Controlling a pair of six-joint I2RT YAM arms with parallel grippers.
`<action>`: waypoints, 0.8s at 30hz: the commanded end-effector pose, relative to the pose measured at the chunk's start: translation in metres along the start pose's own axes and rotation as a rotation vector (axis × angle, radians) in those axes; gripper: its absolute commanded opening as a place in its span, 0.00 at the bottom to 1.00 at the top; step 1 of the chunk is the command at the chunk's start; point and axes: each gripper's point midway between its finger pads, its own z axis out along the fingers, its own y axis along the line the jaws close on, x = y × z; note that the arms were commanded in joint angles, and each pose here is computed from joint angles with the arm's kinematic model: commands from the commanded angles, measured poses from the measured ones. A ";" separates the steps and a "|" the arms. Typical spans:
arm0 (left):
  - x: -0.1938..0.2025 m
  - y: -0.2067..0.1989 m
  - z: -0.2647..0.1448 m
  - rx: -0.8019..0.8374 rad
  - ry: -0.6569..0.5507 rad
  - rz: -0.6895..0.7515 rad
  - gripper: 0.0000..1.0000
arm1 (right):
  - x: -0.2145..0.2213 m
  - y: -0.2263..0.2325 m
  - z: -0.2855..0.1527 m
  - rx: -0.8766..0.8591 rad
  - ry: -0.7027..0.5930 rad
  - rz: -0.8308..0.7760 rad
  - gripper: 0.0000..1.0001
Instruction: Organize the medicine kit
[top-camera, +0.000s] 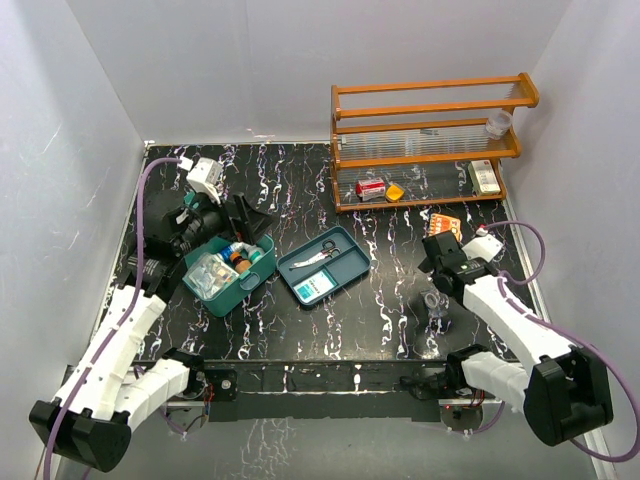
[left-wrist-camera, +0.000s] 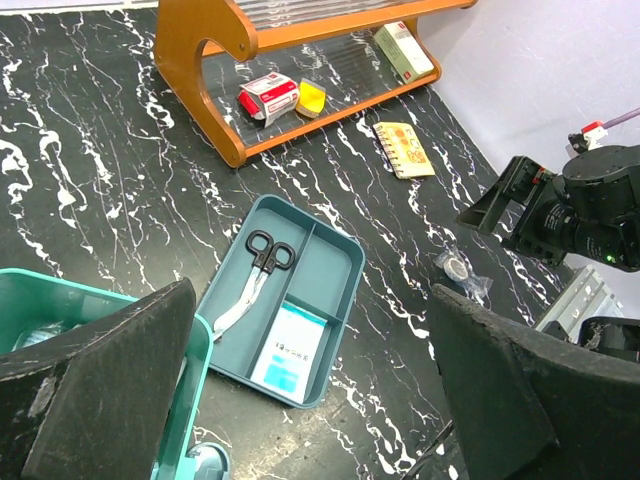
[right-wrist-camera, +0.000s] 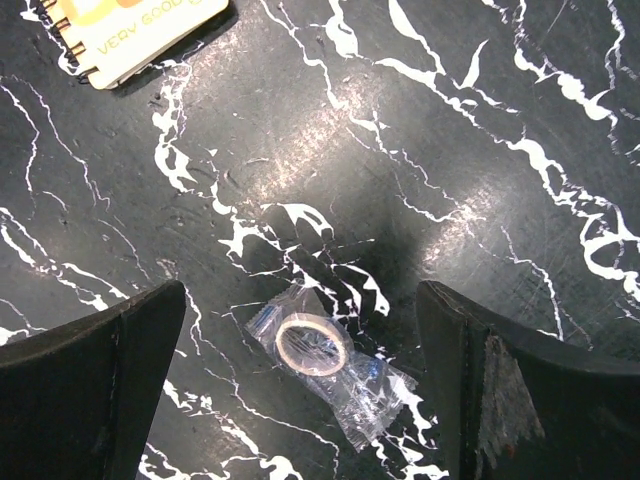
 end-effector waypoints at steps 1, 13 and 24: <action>-0.021 -0.012 0.002 0.048 -0.049 0.014 0.99 | -0.004 0.015 0.001 -0.096 0.017 0.085 0.98; -0.018 -0.008 0.008 0.045 -0.037 0.006 0.98 | 0.034 0.030 0.007 -0.188 0.209 -0.030 0.91; -0.013 -0.002 0.007 0.016 -0.031 0.008 0.98 | 0.071 0.059 -0.017 -0.361 0.458 -0.085 0.72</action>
